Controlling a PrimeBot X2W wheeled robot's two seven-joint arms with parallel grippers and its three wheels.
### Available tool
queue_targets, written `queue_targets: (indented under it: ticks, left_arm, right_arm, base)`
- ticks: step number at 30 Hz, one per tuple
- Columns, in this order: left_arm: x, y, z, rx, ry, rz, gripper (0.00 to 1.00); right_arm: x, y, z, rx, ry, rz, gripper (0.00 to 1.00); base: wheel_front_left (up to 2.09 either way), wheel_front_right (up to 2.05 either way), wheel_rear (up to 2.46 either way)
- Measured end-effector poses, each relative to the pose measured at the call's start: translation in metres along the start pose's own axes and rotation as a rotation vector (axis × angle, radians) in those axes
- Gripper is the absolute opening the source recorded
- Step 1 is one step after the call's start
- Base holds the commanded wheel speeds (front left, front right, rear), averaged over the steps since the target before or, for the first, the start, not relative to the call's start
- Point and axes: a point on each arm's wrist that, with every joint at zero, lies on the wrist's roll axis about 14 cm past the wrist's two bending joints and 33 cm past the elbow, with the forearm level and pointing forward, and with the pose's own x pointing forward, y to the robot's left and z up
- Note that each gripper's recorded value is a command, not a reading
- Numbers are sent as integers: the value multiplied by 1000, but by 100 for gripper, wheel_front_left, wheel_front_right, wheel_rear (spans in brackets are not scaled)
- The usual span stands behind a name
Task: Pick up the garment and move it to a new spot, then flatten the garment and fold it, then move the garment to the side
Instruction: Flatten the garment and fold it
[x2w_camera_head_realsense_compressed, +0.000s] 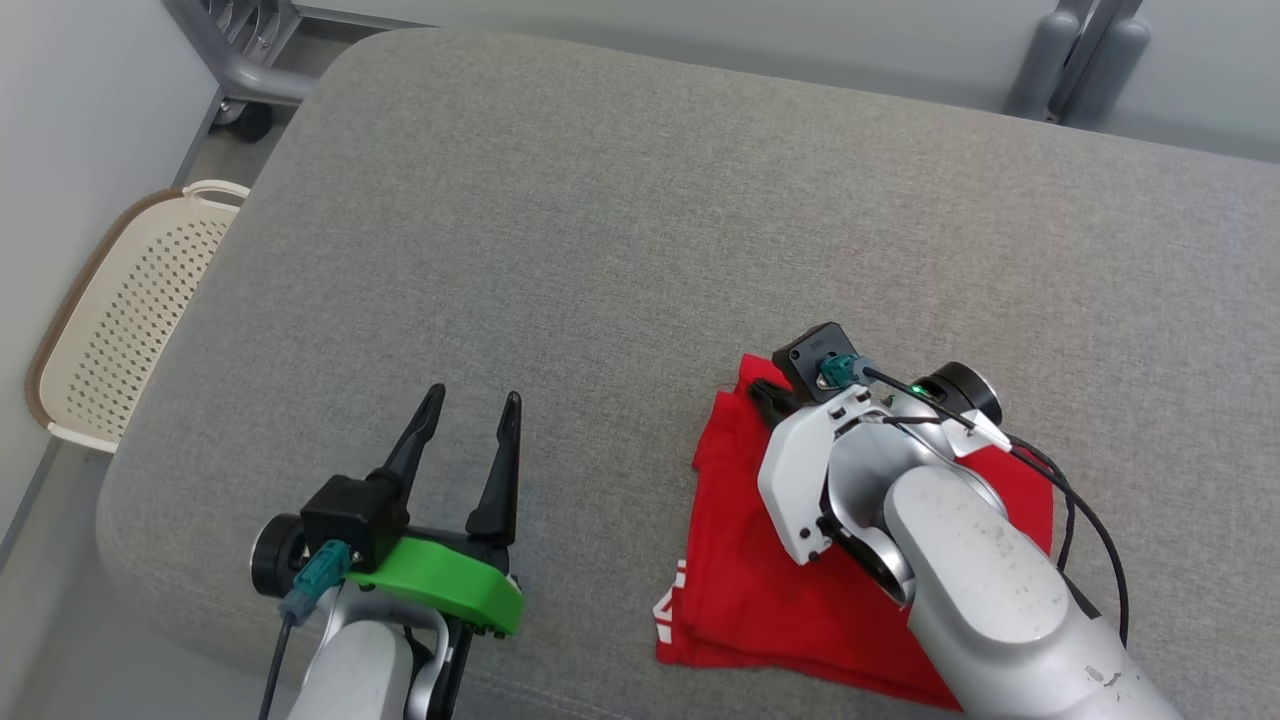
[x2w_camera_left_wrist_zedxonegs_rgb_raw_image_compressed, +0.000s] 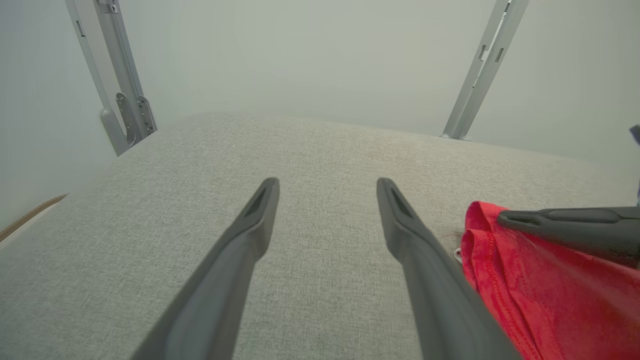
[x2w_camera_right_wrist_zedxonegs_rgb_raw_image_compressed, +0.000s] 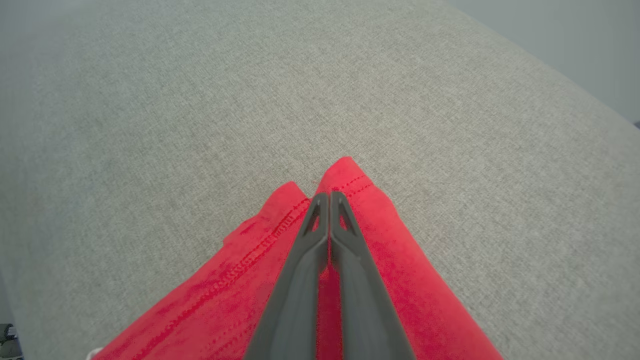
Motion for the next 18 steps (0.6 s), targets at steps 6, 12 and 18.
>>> queue_targets:
  ticks: [6, 12, 18]
  left_arm:
    - [-3, 6, 2, 0, -5, 22, 100]
    - [-3, 9, 6, 14, -19, 30, 100]
    - [-5, 2, 8, 24, -30, 1, 100]
  right_arm:
    - [5, 15, -4, 54, 26, 56, 100]
    - [-5, 2, 29, 90, -80, 29, 100]
    - [-28, -20, 48, 103, -97, -42, 100]
  base:
    - [0, 0, 0]
    - [0, 0, 0]
    - [0, 0, 0]
